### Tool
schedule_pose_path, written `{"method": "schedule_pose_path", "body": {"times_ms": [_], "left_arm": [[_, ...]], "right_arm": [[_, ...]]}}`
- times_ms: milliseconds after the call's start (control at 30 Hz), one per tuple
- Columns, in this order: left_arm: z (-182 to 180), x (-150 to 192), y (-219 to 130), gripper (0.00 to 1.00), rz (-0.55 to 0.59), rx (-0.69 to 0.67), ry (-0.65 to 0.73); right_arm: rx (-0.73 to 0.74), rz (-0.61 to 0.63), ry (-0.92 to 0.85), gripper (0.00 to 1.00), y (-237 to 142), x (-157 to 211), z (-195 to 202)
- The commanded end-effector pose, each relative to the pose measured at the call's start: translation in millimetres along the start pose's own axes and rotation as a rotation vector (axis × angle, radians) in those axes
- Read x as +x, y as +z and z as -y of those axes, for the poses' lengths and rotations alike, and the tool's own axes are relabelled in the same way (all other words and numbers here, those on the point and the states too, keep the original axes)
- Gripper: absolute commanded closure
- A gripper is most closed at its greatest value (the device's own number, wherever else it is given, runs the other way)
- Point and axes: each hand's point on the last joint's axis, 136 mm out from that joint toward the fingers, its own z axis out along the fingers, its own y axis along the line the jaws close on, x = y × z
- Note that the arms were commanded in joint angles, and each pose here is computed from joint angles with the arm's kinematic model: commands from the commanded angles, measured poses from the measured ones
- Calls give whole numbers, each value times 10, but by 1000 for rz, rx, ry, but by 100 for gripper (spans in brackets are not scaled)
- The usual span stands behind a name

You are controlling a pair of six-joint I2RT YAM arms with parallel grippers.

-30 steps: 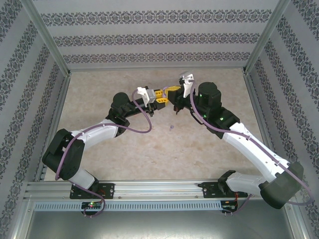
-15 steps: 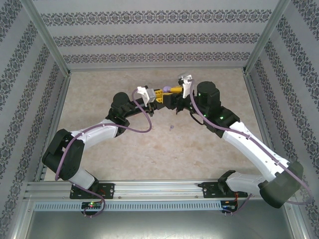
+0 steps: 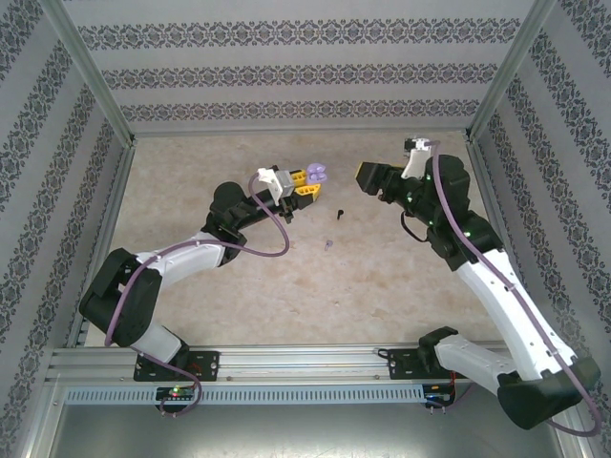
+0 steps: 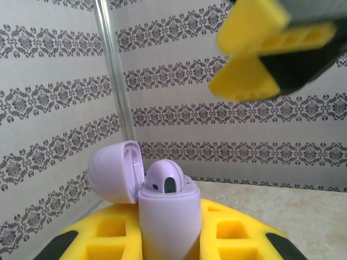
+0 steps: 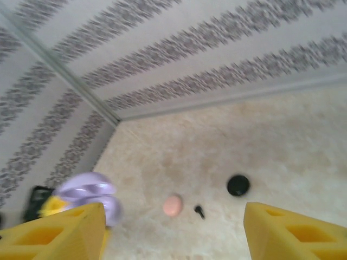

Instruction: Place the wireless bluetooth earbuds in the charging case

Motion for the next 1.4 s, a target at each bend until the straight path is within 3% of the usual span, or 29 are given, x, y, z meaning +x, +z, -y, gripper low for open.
{"method": "schedule_pose_path", "body": {"times_ms": [0,133,300,533,767,1367], "left_arm": [[-95,-268,-98,100,81,-53,33],[-185,-280,-162,100,96,-97,23],[-286,-302,-256,100,115,-154,17],[-355,-323,-381,100,141,-196,19],[-367,-412,-515,100,172,-205,25],[-249,-552,-601,100,202,-146,41]], "right_arm": [[219,-193,146,34,240,638,602],[344,-343,235,38,492,1222,953],[471,-508,259,40,780,1823,1116],[642,-599,254,42,1101,2305,1164],[725,-614,253,44,1252,2480,1223],[761,-587,262,47,1309,2450,1259]]}}
